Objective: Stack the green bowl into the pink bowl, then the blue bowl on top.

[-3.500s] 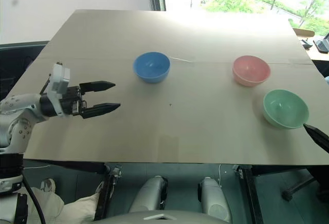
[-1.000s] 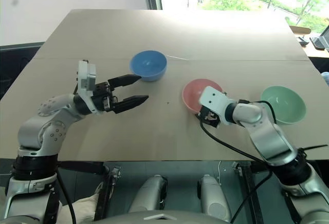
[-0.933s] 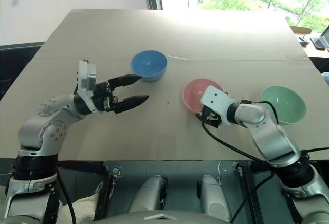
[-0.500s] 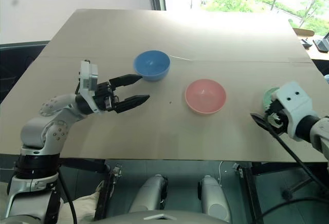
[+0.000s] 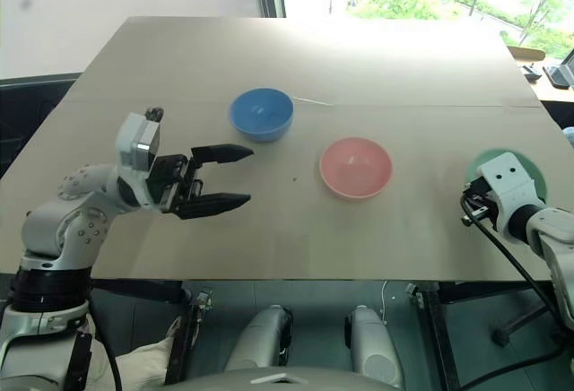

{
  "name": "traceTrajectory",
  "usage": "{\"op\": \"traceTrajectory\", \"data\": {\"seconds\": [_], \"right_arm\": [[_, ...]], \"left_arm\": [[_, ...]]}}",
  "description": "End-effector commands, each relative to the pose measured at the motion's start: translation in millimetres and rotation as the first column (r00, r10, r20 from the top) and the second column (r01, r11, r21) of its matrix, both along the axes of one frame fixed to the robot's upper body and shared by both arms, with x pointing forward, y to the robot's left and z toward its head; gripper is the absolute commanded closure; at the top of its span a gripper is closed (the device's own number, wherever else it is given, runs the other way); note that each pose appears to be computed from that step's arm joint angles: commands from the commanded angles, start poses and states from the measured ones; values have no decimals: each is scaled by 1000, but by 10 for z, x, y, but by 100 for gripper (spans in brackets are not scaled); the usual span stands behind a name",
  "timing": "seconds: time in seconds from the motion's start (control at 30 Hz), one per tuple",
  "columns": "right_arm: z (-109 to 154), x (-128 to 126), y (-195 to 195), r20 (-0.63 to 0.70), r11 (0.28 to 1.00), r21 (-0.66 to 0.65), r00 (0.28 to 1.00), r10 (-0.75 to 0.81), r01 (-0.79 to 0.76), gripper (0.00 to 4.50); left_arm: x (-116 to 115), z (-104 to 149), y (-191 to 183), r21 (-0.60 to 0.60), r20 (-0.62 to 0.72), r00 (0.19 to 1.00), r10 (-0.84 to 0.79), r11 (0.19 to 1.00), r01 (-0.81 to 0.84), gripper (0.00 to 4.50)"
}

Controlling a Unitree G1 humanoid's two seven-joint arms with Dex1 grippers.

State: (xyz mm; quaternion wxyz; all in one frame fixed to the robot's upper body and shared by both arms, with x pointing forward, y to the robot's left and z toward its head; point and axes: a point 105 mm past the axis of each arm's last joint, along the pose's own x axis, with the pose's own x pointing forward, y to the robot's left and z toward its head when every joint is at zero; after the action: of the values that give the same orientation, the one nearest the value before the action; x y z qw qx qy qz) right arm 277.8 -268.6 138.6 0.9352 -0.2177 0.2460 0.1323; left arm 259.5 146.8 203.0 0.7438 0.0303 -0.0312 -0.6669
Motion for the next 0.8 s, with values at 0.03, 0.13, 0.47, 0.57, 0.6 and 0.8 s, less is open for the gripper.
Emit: {"op": "traceTrajectory", "data": {"seconds": [0.03, 0.13, 0.47, 0.57, 0.6, 0.8], "right_arm": [[543, -23, 573, 175, 961, 9, 947, 269, -275, 446], [838, -94, 1180, 279, 868, 41, 840, 466, -495, 446], [480, 135, 1940, 185, 786, 108, 789, 586, -609, 380], [404, 184, 1853, 164, 801, 98, 804, 572, -590, 277], [420, 171, 1850, 169, 798, 98, 800, 576, -595, 233], [733, 60, 1826, 320, 765, 135, 759, 567, -629, 13]], "left_arm": [[-59, 35, 13, 33, 48, 998, -41, 999, 39, 0], [12, -33, 74, 56, 45, 999, -19, 998, 17, 0], [167, -33, 179, 65, 49, 996, 71, 995, -74, 0], [199, 35, 214, 50, 52, 992, 118, 991, -121, 0], [232, 56, 219, 50, 63, 987, 145, 988, -149, 0], [511, 182, 137, 125, 254, 920, 297, 934, -336, 0]]}}
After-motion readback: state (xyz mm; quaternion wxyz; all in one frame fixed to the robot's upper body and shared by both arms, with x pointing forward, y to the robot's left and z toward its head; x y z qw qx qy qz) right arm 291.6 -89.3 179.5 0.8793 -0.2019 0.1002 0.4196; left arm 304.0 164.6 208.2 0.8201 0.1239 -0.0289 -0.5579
